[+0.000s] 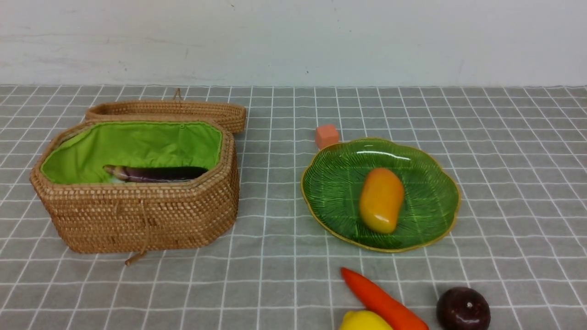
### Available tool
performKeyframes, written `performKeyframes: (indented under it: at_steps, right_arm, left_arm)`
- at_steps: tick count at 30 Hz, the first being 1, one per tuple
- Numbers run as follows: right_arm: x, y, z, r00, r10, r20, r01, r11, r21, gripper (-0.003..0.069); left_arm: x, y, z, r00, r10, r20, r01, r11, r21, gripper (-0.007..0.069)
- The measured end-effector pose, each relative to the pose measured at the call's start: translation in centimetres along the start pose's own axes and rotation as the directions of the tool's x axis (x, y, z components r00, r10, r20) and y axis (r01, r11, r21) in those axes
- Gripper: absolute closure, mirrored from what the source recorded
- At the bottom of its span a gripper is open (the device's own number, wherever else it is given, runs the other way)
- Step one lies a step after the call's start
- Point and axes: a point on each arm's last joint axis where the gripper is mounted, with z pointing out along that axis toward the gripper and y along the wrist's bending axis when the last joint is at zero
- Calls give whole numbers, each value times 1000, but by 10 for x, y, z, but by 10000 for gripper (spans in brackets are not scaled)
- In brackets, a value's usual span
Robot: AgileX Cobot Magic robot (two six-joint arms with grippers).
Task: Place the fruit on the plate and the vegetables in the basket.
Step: Use the right arm to grab a mangosteen and put it into the right plate
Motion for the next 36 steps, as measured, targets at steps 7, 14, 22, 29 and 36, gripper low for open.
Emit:
performKeyframes:
  at_steps: [7,14,22,29,36]
  right_arm:
    - [0,0,0,1000,-5,0,5,1000,2,418]
    - [0,0,0,1000,0,0,0,1000,0,418]
    - [0,0,0,1000,0,0,0,1000,0,418]
    - [0,0,0,1000,0,1,0,1000,0,418]
    - [0,0,0,1000,0,1,0,1000,0,418]
  left_arm:
    - [29,11,21,980,45,192,-48,999,12,638]
    - [78,31,44,959,40,281,-19,997,-78,637]
    - [111,44,76,975,21,219,2,994,-105,631]
    - [128,49,89,980,18,196,4,994,-108,627]
    - [128,49,90,978,18,207,4,994,-106,620]
